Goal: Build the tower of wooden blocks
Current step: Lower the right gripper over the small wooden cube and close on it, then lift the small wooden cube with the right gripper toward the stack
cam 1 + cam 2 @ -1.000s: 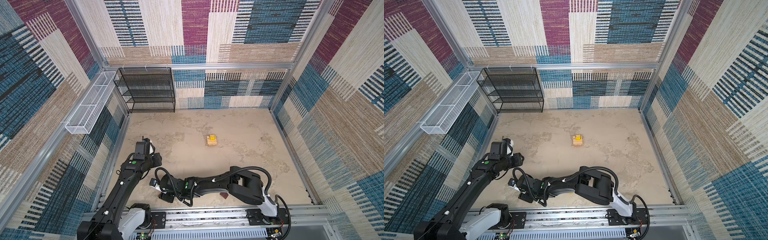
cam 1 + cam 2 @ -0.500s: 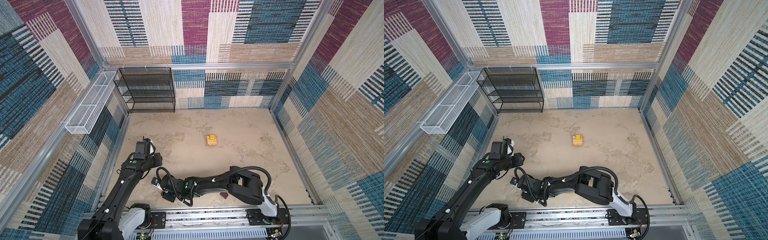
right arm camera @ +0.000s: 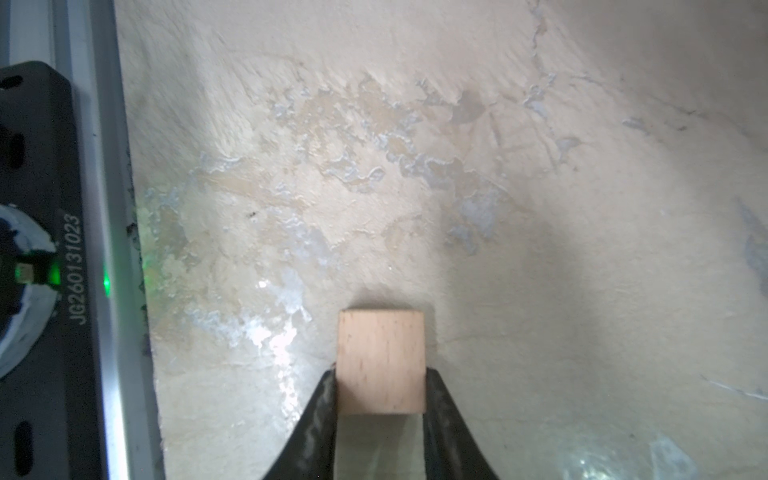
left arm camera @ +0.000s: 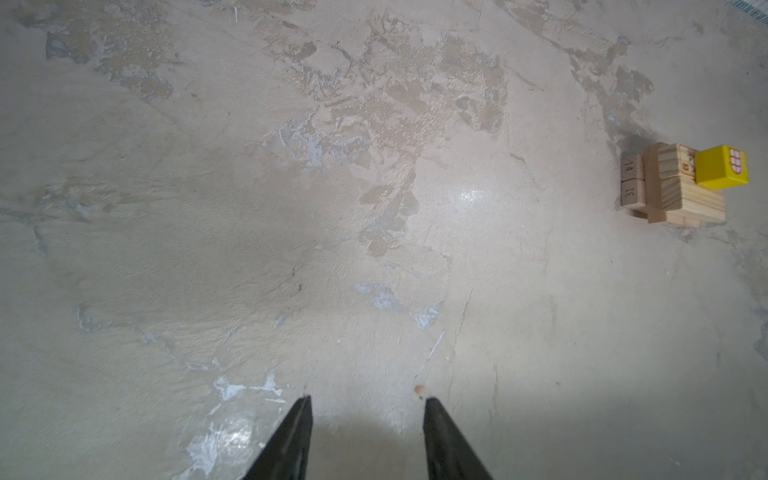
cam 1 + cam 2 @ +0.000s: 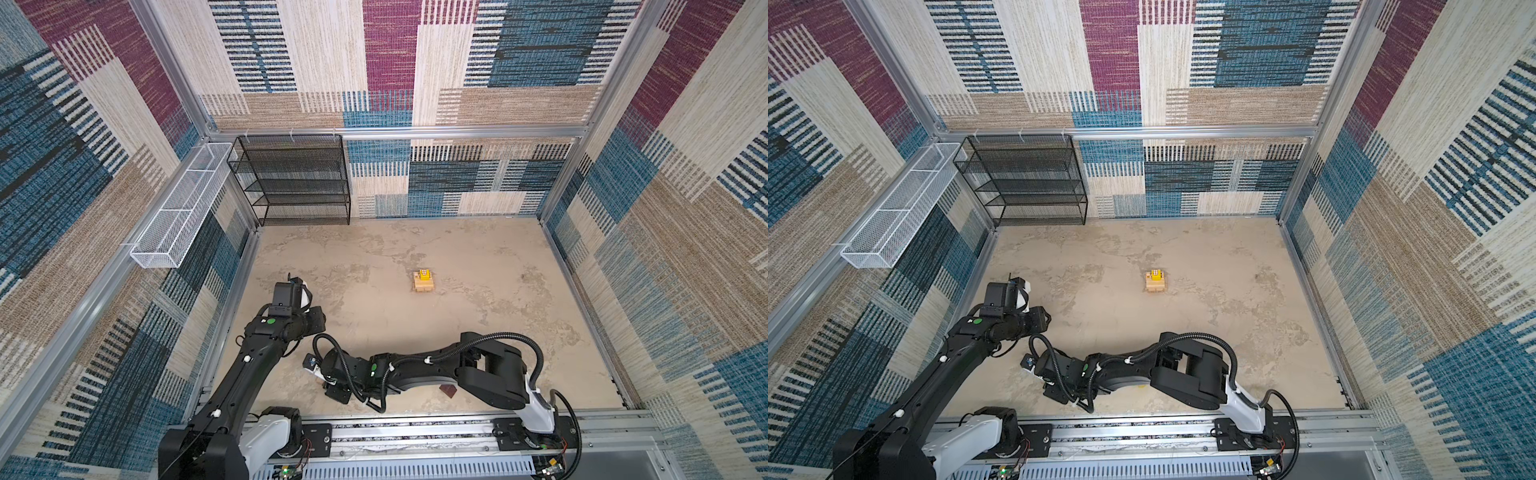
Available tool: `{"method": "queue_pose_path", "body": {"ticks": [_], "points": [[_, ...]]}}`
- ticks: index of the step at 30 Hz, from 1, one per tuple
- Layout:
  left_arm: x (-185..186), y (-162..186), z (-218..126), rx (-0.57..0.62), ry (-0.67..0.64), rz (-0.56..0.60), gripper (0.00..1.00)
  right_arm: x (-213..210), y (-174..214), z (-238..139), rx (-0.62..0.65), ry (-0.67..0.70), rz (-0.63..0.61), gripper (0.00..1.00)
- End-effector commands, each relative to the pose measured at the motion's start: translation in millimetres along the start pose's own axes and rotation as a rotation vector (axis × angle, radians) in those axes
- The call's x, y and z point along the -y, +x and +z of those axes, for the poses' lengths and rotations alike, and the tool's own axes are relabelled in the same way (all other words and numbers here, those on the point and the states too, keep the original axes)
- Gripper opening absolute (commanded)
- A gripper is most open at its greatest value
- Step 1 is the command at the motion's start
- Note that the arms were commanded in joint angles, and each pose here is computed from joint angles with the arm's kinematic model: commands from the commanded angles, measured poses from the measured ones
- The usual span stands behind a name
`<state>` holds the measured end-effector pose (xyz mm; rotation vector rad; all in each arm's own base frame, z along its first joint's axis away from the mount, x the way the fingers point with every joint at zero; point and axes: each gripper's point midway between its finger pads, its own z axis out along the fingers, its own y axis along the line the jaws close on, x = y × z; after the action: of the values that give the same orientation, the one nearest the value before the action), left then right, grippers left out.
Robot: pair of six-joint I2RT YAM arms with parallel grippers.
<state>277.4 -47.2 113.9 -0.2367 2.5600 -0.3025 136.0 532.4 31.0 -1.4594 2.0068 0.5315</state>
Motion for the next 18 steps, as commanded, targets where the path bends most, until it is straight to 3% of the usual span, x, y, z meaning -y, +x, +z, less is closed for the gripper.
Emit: {"method": "queue_pose_path", "body": {"ticks": [1, 6, 13, 18], "points": [[2.5, -2.8, 0.8, 0.007, 0.015, -0.010, 0.48, 1.7, -8.1, -5.8, 0.023, 0.013, -0.004, 0.22], [1.7, -2.4, 1.4, 0.002, 0.010, -0.009, 0.48, 4.6, -11.7, -11.3, 0.037, 0.026, -0.003, 0.17], [-2.8, -3.8, 1.3, 0.007, -0.016, -0.001, 0.48, 12.3, -15.5, -26.1, 0.079, 0.063, 0.011, 0.01], [-4.6, -7.5, -1.2, 0.022, -0.027, -0.001, 0.47, 19.8, -14.1, -39.9, 0.095, 0.098, 0.013, 0.00]]}}
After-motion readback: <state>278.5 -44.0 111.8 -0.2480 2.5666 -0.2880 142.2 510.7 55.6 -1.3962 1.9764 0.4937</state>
